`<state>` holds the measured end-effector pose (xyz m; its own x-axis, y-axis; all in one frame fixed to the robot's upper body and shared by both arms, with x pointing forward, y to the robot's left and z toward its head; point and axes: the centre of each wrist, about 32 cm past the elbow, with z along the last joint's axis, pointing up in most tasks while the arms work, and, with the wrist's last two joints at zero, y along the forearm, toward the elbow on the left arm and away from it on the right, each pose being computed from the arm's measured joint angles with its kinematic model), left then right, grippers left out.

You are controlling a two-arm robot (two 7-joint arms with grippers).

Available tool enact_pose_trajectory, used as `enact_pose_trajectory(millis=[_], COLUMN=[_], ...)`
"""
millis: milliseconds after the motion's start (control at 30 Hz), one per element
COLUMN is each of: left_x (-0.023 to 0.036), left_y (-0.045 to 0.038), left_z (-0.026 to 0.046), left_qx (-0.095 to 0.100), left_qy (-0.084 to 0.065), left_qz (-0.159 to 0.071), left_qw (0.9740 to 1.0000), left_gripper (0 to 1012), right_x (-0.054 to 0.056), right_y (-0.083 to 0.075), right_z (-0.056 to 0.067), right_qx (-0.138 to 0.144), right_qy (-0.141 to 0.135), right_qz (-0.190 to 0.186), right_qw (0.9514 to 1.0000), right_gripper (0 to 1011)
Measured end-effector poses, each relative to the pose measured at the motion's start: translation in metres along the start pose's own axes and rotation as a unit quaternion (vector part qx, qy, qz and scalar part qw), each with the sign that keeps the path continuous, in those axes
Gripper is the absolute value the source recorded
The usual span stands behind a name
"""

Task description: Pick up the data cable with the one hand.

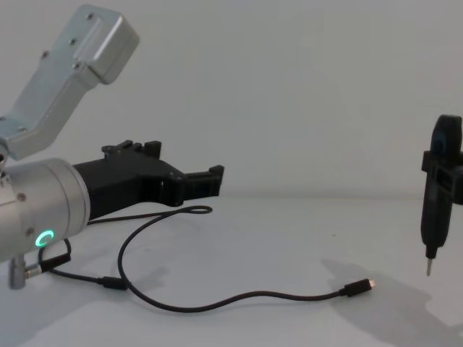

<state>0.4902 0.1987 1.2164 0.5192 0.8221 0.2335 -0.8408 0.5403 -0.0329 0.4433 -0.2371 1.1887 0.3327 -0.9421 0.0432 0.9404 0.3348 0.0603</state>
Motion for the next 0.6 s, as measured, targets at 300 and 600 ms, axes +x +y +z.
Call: enact_pose_trajectory(millis=[300, 600], left_x=[0.0110, 0.0303], left_y=[0.0001, -0.0062], left_z=[0.0103, 0.0192], left_qx=[0.019, 0.043], left_qy=[0.002, -0.010], left_qz=[-0.068, -0.138], left_qw=[0.9975, 0.9895], left_gripper=[1001, 1001], right_x=[0.000, 0.000], right_y=[0.000, 0.000], right_z=[0.000, 0.000], right_qx=[0.000, 0.000], right_qy=[0.000, 0.000], right_qz=[0.000, 0.000], right_qw=[1.0000, 1.0000], right_gripper=[274, 274])
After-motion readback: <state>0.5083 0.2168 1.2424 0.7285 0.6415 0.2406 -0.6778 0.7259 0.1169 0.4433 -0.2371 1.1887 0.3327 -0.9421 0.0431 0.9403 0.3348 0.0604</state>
